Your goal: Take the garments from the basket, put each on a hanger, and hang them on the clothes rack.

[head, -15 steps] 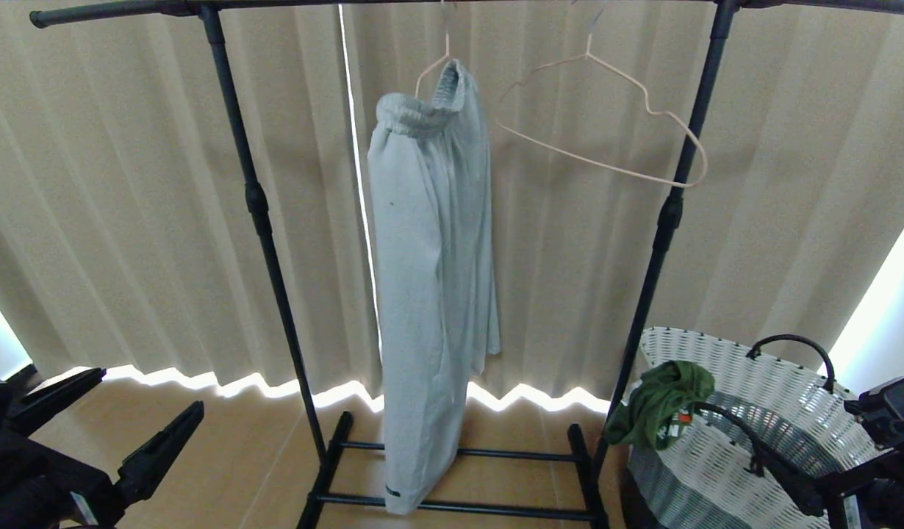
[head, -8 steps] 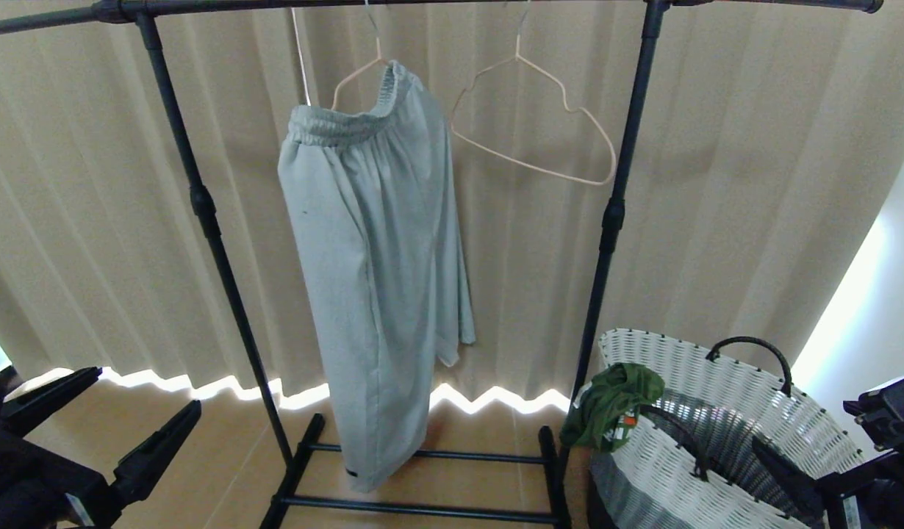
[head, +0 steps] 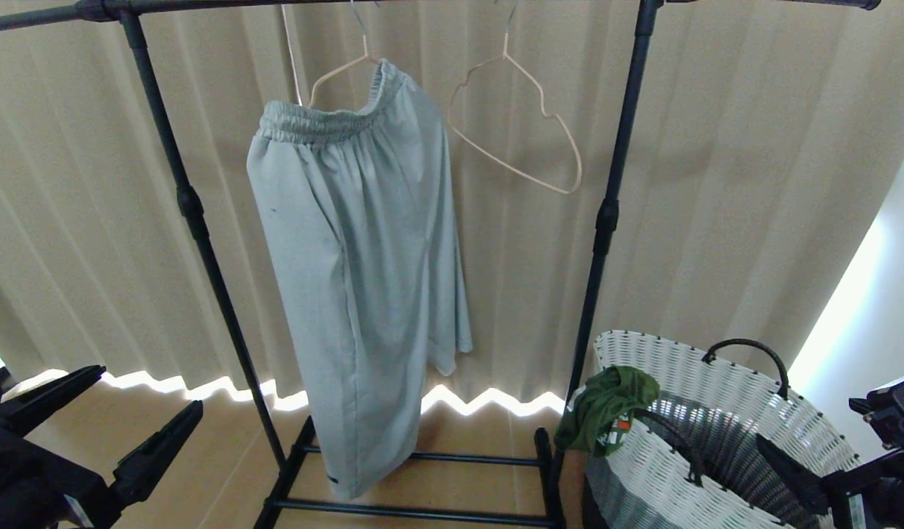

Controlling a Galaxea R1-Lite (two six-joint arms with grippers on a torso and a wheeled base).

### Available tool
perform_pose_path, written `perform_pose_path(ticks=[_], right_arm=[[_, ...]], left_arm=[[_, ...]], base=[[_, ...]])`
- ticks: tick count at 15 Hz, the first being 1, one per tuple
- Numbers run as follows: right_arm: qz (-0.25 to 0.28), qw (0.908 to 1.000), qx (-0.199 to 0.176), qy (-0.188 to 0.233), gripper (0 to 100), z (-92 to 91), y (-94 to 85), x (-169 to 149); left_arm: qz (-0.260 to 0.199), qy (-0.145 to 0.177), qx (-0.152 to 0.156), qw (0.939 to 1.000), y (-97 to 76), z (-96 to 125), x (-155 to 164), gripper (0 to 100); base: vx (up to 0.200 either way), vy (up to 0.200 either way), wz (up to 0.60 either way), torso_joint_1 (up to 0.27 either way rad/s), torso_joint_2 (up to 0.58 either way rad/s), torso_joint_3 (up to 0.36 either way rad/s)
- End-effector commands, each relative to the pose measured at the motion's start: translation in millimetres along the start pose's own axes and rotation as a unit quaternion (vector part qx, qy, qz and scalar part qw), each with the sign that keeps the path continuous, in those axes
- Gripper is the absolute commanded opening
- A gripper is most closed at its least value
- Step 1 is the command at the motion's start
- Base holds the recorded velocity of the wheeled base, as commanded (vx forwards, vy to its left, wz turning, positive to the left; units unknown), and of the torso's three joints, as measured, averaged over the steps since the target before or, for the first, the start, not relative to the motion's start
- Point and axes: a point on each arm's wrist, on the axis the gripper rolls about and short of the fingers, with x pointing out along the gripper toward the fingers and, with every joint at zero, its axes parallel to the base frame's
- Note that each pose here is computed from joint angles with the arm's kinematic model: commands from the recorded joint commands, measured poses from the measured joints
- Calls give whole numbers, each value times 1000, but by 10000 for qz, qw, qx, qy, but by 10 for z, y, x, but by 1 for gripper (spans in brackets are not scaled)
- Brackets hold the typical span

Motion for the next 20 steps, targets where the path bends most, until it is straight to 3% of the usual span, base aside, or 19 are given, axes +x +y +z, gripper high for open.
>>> perform_pose_path(ticks=[1, 3, 15, 18, 20], right_arm=[[-1, 10000, -6, 10, 100, -5, 0, -1], [-3, 10000, -4, 3, 100, -7, 0, -4], [11, 10000, -22, 60, 100, -29, 5, -4], [75, 9999, -46, 109, 100, -44, 19, 2], [460, 9984, -133, 299, 100, -76, 68, 79]], left_arm=[[7, -20, -1, 10000, 1, 5, -4, 100], [-2, -14, -1, 10000, 0, 6, 0, 100], [-24, 13, 4, 10000, -4, -7, -2, 100], [-17, -17, 6, 10000, -1, 4, -4, 100], [-22, 5, 13, 10000, -2, -1, 3, 100]], base=[[0, 0, 0, 0, 0, 0], [0, 0, 0, 0, 0, 0], [200, 0, 0, 1, 1, 3], [0, 0, 0, 0, 0, 0], [0, 0, 0, 0, 0, 0]])
